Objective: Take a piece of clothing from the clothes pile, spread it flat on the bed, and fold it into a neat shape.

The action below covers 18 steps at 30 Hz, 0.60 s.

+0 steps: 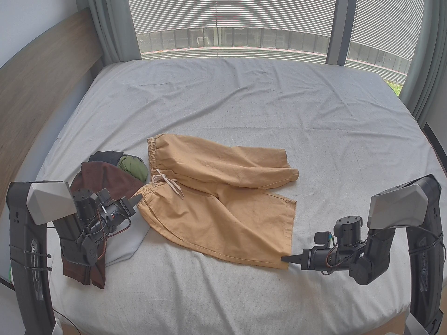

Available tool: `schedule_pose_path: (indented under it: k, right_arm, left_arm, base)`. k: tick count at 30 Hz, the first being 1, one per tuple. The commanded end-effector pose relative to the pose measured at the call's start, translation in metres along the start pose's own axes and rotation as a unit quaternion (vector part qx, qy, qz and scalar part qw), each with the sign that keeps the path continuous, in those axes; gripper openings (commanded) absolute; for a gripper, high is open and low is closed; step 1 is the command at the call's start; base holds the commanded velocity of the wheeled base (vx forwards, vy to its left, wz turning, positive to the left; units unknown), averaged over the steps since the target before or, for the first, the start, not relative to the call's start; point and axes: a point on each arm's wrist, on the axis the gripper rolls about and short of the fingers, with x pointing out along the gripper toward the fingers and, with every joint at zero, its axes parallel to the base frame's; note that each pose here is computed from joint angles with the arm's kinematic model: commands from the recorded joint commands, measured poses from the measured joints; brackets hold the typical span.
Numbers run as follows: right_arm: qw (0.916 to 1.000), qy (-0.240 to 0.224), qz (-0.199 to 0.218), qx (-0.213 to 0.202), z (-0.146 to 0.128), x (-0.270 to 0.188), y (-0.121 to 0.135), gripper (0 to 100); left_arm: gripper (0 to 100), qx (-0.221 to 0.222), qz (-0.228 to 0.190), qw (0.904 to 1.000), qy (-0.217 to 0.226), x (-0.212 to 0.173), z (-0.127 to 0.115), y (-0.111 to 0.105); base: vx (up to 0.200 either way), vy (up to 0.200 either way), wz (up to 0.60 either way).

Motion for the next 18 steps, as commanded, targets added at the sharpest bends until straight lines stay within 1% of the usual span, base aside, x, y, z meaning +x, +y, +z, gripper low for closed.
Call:
schedule_pose_path:
  k: [1, 4, 5, 8, 9, 12, 18]
  right_arm:
    - [0.9996, -0.029, -0.006, -0.001, 0.013, -0.023, 0.005, 0]
    - [0.9994, -0.032, -0.008, 0.000, 0.015, -0.029, 0.007, 0]
    - [0.9994, -0.032, -0.011, 0.003, 0.016, -0.035, 0.010, 0]
    - [0.9994, -0.030, -0.014, 0.007, 0.017, -0.040, 0.014, 0]
    - [0.9995, -0.027, -0.015, 0.009, 0.019, -0.043, 0.017, 0]
    - [0.9995, -0.024, -0.018, 0.012, 0.021, -0.048, 0.022, 0]
    - [0.9994, -0.006, -0.025, 0.023, 0.019, -0.051, 0.025, 0]
  left_arm:
    - [0, -0.003, -0.017, 0.9997, 0.016, -0.011, 0.002, -0.018]
    - [0, -0.006, -0.016, 0.9996, 0.025, -0.017, 0.000, -0.023]
    - [0, -0.010, -0.016, 0.9991, 0.039, -0.023, -0.005, -0.028]
    - [0, -0.015, -0.010, 0.9985, 0.051, -0.030, -0.009, -0.031]
    - [0, -0.018, -0.007, 0.9978, 0.063, -0.037, -0.014, -0.035]
    - [0, -0.021, -0.001, 0.9965, 0.081, -0.047, -0.021, -0.039]
    - [0, -0.009, 0.010, 0.9944, 0.105, -0.063, -0.030, -0.043]
  base:
    - [0.000, 0.000, 0.00]
    - [0.000, 0.000, 0.00]
    - [0.000, 0.000, 0.00]
    - [0.000, 0.000, 0.00]
    - [0.000, 0.000, 0.00]
    - [0.000, 0.000, 0.00]
    - [0.000, 0.000, 0.00]
